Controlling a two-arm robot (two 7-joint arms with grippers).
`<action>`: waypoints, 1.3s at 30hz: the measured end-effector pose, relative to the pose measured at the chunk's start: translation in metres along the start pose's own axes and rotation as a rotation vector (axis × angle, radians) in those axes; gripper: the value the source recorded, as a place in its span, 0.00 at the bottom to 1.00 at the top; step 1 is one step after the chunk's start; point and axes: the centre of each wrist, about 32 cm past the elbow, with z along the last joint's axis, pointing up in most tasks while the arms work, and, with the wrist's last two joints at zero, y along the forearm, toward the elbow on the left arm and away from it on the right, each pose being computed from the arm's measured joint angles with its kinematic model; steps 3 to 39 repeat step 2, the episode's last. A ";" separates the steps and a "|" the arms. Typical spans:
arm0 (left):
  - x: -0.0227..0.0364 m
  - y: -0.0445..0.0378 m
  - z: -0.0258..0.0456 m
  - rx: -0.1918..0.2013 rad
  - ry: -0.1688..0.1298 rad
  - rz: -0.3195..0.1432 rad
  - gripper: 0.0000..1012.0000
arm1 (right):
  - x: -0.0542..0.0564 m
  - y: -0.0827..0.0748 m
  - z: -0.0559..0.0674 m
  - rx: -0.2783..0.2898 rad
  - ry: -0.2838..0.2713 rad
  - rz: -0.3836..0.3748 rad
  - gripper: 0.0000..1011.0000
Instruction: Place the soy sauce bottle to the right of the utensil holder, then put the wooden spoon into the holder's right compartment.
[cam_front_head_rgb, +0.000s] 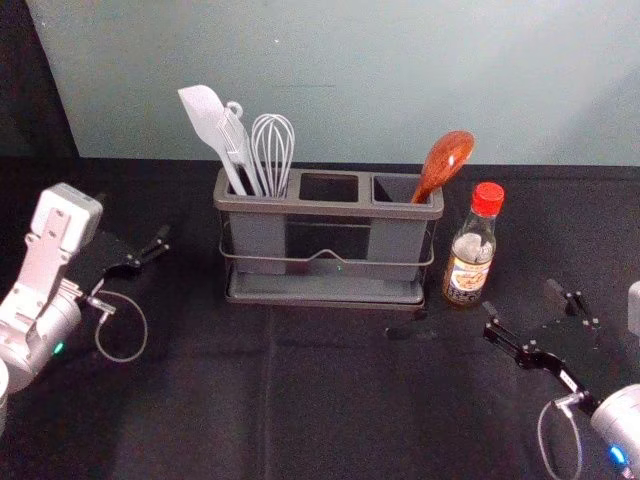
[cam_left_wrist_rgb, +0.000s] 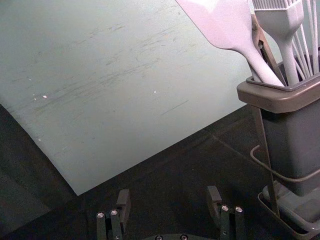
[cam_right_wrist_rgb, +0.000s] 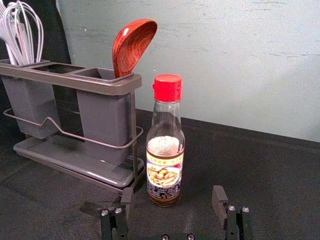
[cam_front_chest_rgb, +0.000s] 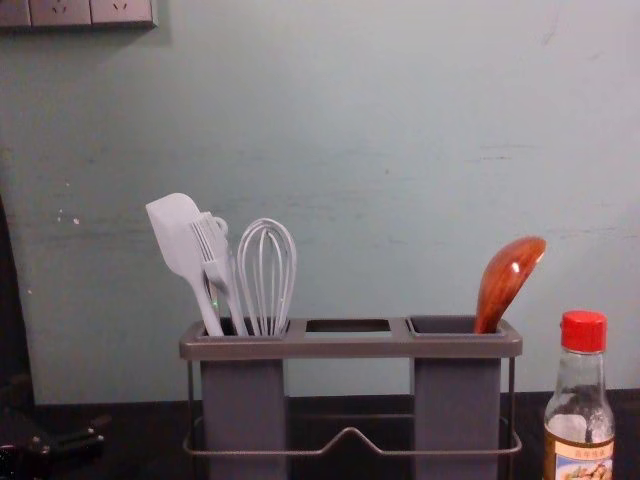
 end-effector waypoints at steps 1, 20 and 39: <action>0.0000 0.0000 0.0000 0.000 0.000 0.000 0.99 | 0.000 0.000 0.000 0.000 0.000 0.000 0.99; 0.0000 0.0000 0.0000 0.000 0.000 0.000 0.99 | 0.000 0.000 0.000 0.000 0.000 0.000 0.99; 0.0000 0.0000 0.0000 0.000 0.000 0.000 0.99 | 0.000 0.000 0.000 0.000 0.000 0.000 0.99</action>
